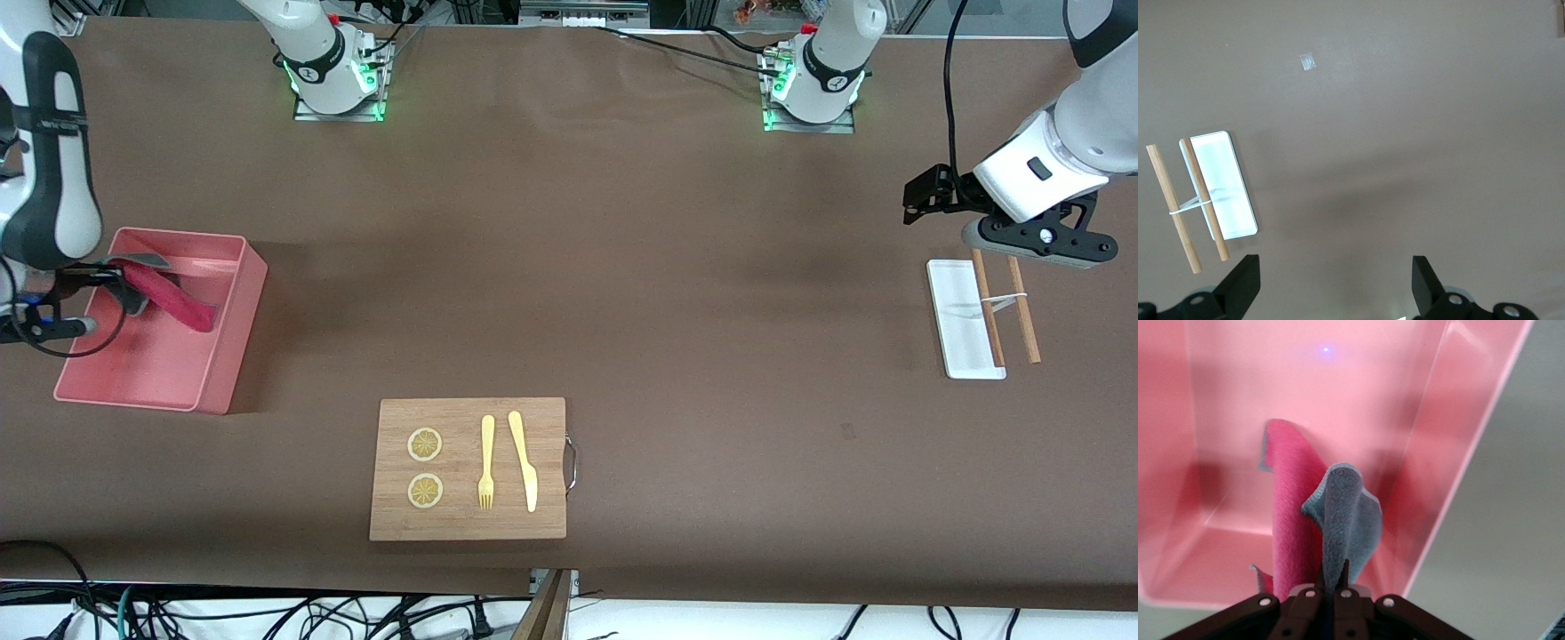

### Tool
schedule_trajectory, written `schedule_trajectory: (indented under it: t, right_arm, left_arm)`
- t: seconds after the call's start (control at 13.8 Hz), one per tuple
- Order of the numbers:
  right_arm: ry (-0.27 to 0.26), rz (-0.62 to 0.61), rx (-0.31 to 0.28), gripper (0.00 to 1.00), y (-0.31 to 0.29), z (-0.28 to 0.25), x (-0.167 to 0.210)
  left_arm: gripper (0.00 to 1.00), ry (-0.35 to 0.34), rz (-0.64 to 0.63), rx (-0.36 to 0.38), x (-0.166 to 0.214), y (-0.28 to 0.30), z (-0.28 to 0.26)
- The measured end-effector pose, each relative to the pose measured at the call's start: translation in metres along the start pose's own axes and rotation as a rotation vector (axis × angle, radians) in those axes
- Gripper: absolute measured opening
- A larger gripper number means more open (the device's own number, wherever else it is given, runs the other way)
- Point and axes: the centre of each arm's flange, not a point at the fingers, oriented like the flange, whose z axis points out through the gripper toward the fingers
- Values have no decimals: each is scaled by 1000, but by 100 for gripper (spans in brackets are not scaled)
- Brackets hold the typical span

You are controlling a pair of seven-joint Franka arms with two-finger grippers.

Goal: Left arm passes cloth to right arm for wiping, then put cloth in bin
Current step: 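Carry the cloth into the pink bin with the right gripper, then open the right gripper to drop the cloth in the bin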

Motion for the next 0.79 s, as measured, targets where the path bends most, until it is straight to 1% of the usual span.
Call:
schedule_trajectory:
  t: [0.29, 0.36, 0.43, 0.58, 0.72, 0.79]
  right_arm:
    - [24, 16, 25, 2, -6, 36, 17]
    - [34, 17, 21, 4, -7, 44, 22]
    - [40, 17, 16, 4, -7, 52, 27]
    - [51, 17, 10, 20, -7, 51, 30]
    - [72, 21, 15, 43, -6, 24, 27]
    - [74, 22, 25, 52, -6, 1, 21]
  left_arm:
    - [100, 0, 0, 0, 0, 0, 0]
    - [100, 0, 0, 0, 0, 0, 0]
    - [100, 0, 0, 0, 0, 0, 0]
    - [100, 0, 0, 0, 0, 0, 0]
    - [100, 0, 0, 0, 0, 0, 0]
    - [100, 0, 0, 0, 0, 0, 0]
